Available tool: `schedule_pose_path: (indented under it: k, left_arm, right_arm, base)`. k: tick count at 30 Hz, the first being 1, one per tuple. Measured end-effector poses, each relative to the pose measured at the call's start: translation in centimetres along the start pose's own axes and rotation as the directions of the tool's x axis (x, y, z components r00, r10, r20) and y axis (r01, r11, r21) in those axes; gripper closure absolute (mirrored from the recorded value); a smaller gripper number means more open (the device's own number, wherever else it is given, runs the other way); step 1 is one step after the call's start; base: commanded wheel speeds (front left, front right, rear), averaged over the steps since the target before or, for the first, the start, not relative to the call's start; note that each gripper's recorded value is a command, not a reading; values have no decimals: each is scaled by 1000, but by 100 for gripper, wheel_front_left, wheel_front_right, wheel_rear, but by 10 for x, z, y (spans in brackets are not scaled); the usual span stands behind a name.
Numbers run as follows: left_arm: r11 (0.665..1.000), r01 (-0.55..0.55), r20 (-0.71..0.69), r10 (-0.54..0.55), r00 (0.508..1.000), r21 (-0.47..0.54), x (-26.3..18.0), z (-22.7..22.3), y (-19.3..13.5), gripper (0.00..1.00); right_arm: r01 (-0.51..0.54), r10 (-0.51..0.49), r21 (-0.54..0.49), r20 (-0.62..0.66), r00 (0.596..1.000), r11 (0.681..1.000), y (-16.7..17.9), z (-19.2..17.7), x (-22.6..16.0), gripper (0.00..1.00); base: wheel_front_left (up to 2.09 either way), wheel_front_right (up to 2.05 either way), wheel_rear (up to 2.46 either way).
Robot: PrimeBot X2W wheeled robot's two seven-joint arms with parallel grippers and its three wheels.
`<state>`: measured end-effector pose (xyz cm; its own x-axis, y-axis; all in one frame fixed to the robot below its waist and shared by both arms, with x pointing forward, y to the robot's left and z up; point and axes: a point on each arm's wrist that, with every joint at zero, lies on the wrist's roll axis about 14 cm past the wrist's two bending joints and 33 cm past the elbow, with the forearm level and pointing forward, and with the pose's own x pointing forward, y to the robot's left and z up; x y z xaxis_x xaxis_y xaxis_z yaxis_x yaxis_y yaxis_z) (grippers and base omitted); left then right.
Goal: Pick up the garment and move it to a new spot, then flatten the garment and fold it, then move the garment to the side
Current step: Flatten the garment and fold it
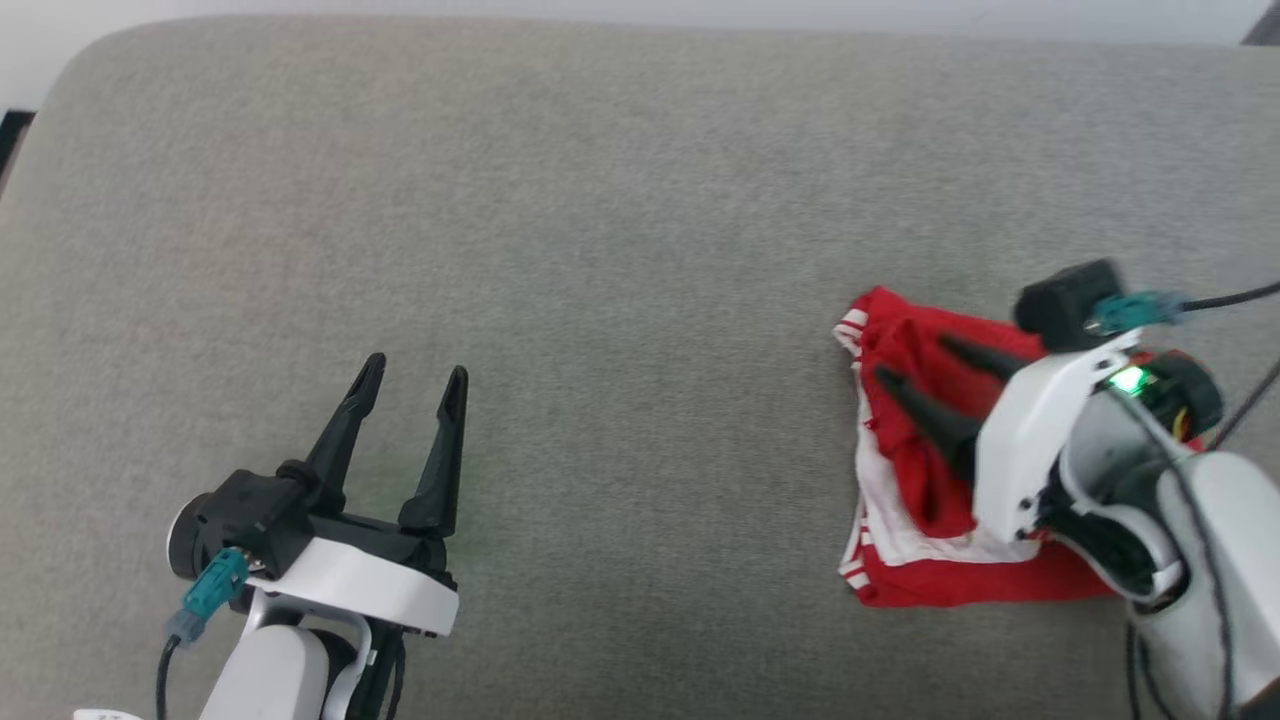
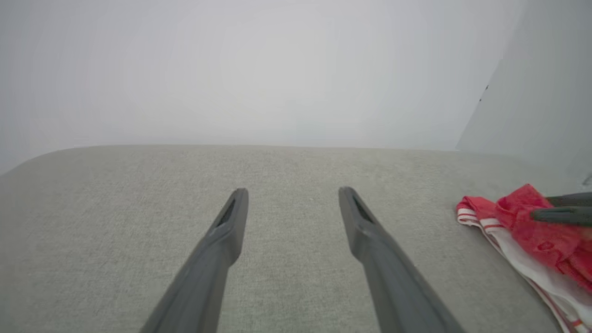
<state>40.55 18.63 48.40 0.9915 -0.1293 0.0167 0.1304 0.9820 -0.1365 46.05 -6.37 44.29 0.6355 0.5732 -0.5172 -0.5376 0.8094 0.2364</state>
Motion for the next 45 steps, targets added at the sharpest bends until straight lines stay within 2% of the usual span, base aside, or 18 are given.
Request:
schedule_pose_path:
  k: [4, 9, 12, 19, 26, 32, 45]
  left_arm:
    - [1000, 22, 8, -22, 1000, -13, 3, 2, -6, 0]
    - [998, 47, 3, -47, 999, -40, 3, 0, -15, 0]
    - [997, 56, 8, -56, 998, -50, 4, 2, -18, 0]
    - [997, 50, 10, -49, 999, -53, 2, 4, -16, 0]
    - [998, 5, 4, -5, 1000, -55, -13, 3, -4, 0]
    - [998, -26, -2, 26, 1000, -53, -32, 0, 2, 0]
    - [990, -127, -12, 127, 992, -54, -71, -3, 19, 0]
  right_arm:
    - [71, -71, 2, 122, 990, 997, -24, 23, -21, 0]
    - [193, -197, 40, 252, 947, 980, -64, 29, -52, 0]
    - [249, -251, 48, 319, 914, 967, -78, 22, -68, 0]
    - [343, -351, 113, 503, 790, 933, -101, 22, -108, 0]
    - [387, -391, 135, 574, 720, 912, -100, 20, -136, 0]
    - [406, -416, 160, 593, 689, 900, -96, 13, -151, 0]
    - [452, -467, 182, 577, 670, 873, -89, -13, -170, 0]
  base:
    - [0, 0, 0]
    - [0, 0, 0]
    - [0, 0, 0]
    - [0, 0, 0]
    - [0, 0, 0]
    - [0, 0, 0]
    - [0, 0, 0]
